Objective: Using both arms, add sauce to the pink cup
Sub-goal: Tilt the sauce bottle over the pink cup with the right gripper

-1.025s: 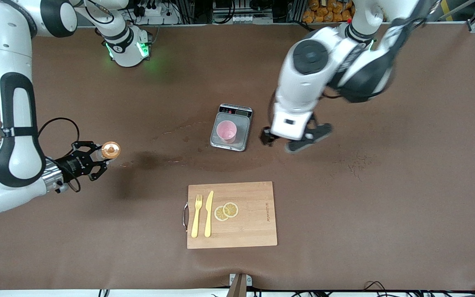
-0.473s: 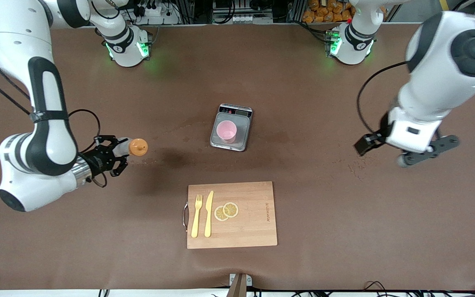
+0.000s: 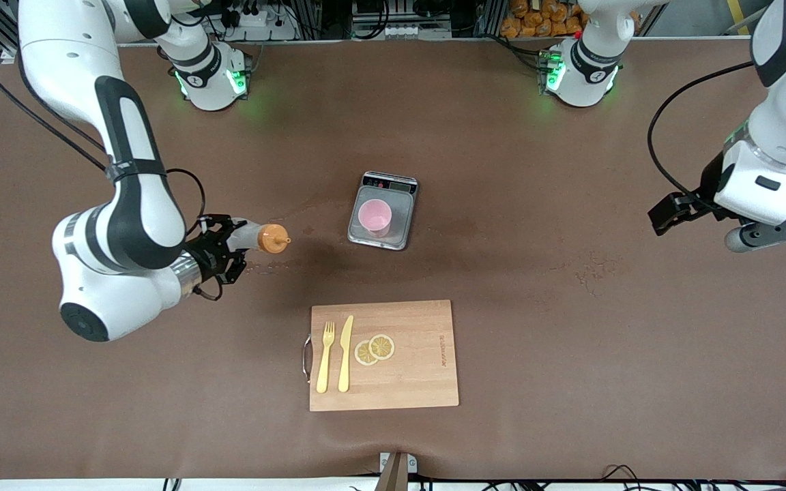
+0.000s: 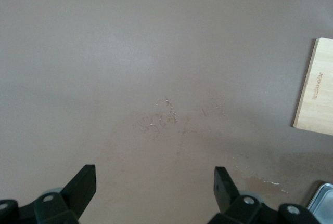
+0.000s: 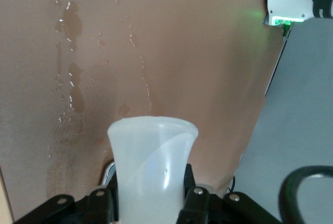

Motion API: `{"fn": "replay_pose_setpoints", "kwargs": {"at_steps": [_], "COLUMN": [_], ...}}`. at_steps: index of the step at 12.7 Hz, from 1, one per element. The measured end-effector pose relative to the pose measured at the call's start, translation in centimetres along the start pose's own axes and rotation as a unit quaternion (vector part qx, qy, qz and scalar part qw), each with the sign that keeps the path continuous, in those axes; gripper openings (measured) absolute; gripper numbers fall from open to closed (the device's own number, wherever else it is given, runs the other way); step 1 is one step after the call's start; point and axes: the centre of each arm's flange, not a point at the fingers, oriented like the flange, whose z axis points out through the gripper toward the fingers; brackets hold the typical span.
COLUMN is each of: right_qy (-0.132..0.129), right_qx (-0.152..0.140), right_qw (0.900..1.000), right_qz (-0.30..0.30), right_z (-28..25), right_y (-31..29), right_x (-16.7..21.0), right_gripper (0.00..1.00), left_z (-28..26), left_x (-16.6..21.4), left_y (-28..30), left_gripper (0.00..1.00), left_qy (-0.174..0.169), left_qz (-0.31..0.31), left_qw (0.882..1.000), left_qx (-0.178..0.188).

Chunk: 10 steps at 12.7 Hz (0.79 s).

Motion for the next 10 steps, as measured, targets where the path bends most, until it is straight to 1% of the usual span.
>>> {"fn": "replay_pose_setpoints", "kwargs": {"at_steps": [1, 2, 4, 6, 7, 8, 10], "right_qy": [0.006, 0.019, 0.063, 0.109, 0.131, 0.15, 0.177], "right_qx": [-0.002, -0.003, -0.003, -0.004, -0.002, 0.0, 0.001], "right_qw": [1.0, 1.0, 0.997, 0.993, 0.99, 0.986, 0.981], "right_qz": [0.007, 0.015, 0.034, 0.051, 0.061, 0.071, 0.085], "right_z": [0.4, 0.8, 2.0, 3.6, 4.4, 5.2, 6.9], "right_y": [0.0, 0.1, 0.2, 0.5, 0.7, 0.9, 1.2], "right_x": [-0.7, -1.3, -2.8, -5.0, -6.2, -7.3, -9.3], "right_gripper": [0.46, 0.46, 0.46, 0.45, 0.41, 0.4, 0.4], "left_z": [0.0, -0.1, -0.7, -1.4, -1.7, -2.0, -2.4], "left_x": [0.2, 0.4, 0.8, 0.6, 0.1, -0.6, -1.8], "left_y": [-1.0, -2.4, -5.5, -7.8, -8.2, -8.4, -8.6], "left_gripper": [1.0, 1.0, 1.0, 1.0, 1.0, 1.0, 1.0], "left_qy": [-0.006, -0.013, -0.017, -0.023, -0.03, -0.036, -0.038], "left_qz": [0.002, 0.006, 0.021, 0.036, 0.042, 0.044, 0.044], "left_qw": [1.0, 1.0, 0.999, 0.999, 0.998, 0.997, 0.997], "left_qx": [-0.004, -0.011, -0.025, -0.034, -0.04, -0.044, -0.047]}}
